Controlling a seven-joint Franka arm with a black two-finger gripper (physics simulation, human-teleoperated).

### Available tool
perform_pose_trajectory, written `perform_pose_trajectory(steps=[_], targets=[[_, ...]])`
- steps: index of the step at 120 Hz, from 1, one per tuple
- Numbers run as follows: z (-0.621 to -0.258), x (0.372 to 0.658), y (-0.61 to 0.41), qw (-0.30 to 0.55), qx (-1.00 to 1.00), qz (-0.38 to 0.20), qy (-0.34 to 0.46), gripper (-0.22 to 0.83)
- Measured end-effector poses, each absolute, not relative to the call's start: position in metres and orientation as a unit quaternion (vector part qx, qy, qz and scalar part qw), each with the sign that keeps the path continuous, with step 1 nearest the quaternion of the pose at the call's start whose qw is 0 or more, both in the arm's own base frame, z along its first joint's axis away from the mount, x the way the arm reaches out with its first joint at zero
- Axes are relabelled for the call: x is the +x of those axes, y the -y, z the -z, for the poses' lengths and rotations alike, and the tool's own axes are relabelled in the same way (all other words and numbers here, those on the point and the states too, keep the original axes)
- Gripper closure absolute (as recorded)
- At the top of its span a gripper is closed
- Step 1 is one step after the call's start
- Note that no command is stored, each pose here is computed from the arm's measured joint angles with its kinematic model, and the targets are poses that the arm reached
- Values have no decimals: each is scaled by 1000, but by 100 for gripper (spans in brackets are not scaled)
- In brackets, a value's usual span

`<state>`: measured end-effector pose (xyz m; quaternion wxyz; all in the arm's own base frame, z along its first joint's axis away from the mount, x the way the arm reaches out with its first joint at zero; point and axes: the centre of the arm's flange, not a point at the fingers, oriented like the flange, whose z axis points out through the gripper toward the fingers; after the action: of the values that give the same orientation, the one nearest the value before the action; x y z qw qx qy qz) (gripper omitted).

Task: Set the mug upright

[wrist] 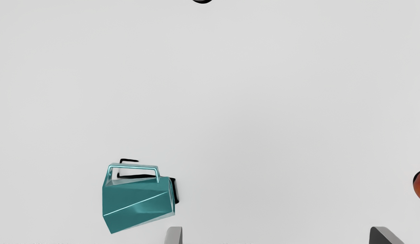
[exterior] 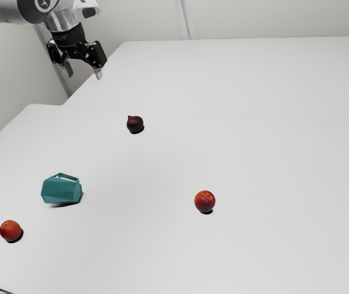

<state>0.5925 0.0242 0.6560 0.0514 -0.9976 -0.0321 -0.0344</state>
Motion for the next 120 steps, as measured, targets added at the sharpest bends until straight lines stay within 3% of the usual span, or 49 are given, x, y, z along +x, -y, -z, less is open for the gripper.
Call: perform_pose_trajectory(steps=[24, 44, 56, 78, 120], targets=[[-646, 591, -19, 15, -999, 16, 38, 0], [-610, 568, -105, -67, -992, 1, 111, 0], [-571, 547, -180, -131, -977, -7, 167, 0], [-463, 509, -287, -227, -944, -13, 239, 0], [-343, 456, -391, -310, -921, 29, 236, 0]])
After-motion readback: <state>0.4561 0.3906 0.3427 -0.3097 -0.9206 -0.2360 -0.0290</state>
